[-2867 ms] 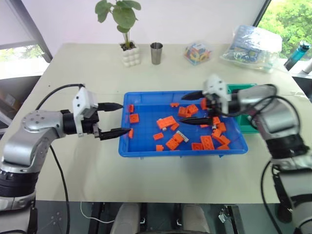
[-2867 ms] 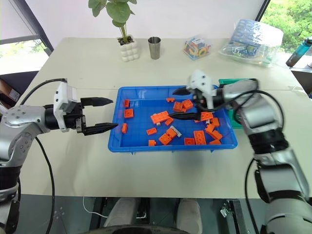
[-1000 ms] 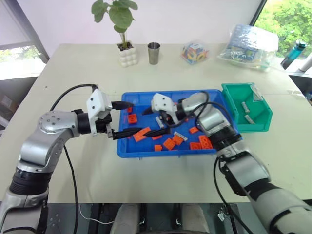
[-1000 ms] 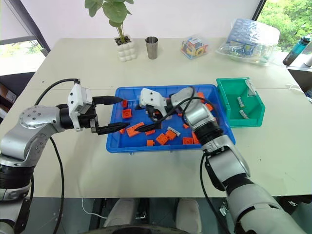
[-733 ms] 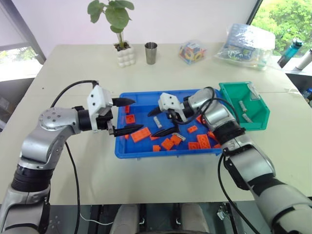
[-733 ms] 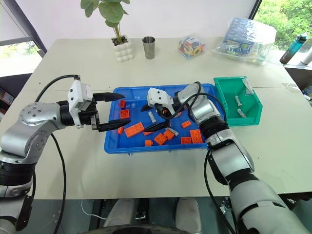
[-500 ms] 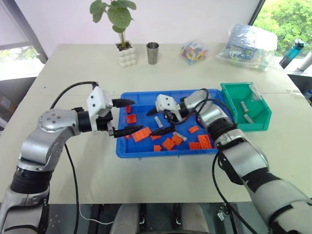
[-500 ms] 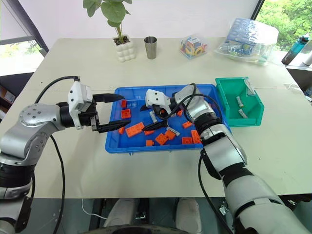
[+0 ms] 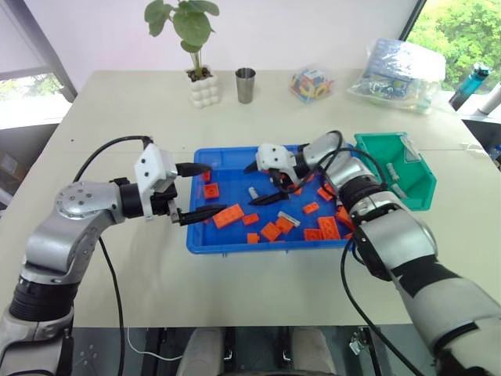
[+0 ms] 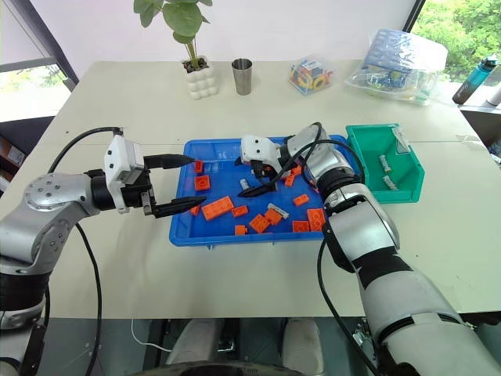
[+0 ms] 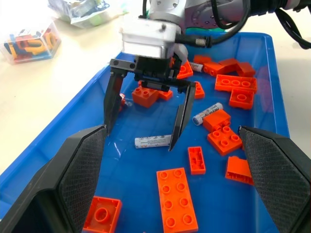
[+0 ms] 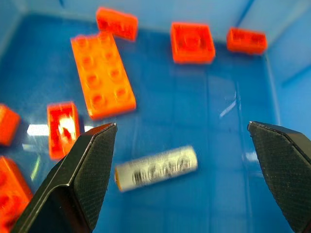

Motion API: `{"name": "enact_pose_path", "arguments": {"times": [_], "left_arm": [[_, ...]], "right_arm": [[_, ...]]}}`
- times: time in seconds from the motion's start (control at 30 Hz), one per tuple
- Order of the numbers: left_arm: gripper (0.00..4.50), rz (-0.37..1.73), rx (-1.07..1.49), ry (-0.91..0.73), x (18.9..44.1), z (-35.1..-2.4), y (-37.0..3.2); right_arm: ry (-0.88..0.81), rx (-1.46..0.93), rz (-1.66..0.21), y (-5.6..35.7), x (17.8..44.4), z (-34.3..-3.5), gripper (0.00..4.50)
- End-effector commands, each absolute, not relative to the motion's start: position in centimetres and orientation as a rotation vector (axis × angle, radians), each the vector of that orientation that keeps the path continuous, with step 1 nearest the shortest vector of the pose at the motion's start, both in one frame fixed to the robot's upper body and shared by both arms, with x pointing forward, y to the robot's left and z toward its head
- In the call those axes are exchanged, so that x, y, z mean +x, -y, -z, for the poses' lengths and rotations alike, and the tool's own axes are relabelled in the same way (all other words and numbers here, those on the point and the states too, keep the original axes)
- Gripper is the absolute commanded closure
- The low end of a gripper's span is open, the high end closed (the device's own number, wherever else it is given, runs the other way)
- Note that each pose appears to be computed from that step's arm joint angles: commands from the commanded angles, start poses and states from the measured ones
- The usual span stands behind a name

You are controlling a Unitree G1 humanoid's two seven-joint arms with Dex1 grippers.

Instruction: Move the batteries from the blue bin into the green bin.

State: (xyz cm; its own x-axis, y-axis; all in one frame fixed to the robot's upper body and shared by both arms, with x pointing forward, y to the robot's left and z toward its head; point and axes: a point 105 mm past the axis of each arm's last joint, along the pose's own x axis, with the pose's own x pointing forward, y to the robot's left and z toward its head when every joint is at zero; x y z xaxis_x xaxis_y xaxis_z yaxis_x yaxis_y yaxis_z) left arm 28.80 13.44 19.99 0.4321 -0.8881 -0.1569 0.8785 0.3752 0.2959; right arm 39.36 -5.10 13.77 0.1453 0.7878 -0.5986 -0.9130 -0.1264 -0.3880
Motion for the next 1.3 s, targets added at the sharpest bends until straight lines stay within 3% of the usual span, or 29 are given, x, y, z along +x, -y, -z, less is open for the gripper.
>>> {"name": "enact_pose_path", "arguments": {"times": [0.03, 0.47, 0.57, 0.67, 0.87, 0.97, 1.1, 1.3], "left_arm": [[0.0, 1.129, 0.387, 0.082, 28.6, -21.4, -13.3], [0.0, 1.14, 0.388, 0.094, 28.9, -21.6, -13.0], [0.0, 1.141, 0.391, 0.1, 28.9, -22.0, -13.0], [0.0, 1.141, 0.392, 0.102, 29.0, -22.2, -12.9], [0.0, 1.143, 0.388, 0.103, 29.1, -22.3, -12.6], [0.0, 1.149, 0.387, 0.107, 28.9, -22.7, -12.2], [0.0, 1.149, 0.365, 0.107, 28.5, -22.8, -11.9], [0.0, 1.118, 0.33, 0.107, 28.8, -22.1, -12.0]], "right_arm": [[-0.175, -0.933, -1.468, 5.6, 39.4, -13.7, 0.06], [-0.216, -0.927, -1.463, 6.0, 39.2, -12.1, 0.06], [-0.222, -0.911, -1.492, 5.8, 38.8, -11.7, 0.84], [-0.221, -0.899, -1.513, 5.7, 38.5, -11.5, 2.25], [-0.179, -0.873, -1.503, 5.5, 38.6, -12.3, 2.26], [-0.111, -0.896, -1.46, 6.0, 39.1, -13.9, 2.26], [0.006, -0.705, -1.251, 8.4, 40.4, -19.5, 2.26], [0.0, -0.498, -0.851, 16.7, 38.0, -24.3, 2.26]]}}
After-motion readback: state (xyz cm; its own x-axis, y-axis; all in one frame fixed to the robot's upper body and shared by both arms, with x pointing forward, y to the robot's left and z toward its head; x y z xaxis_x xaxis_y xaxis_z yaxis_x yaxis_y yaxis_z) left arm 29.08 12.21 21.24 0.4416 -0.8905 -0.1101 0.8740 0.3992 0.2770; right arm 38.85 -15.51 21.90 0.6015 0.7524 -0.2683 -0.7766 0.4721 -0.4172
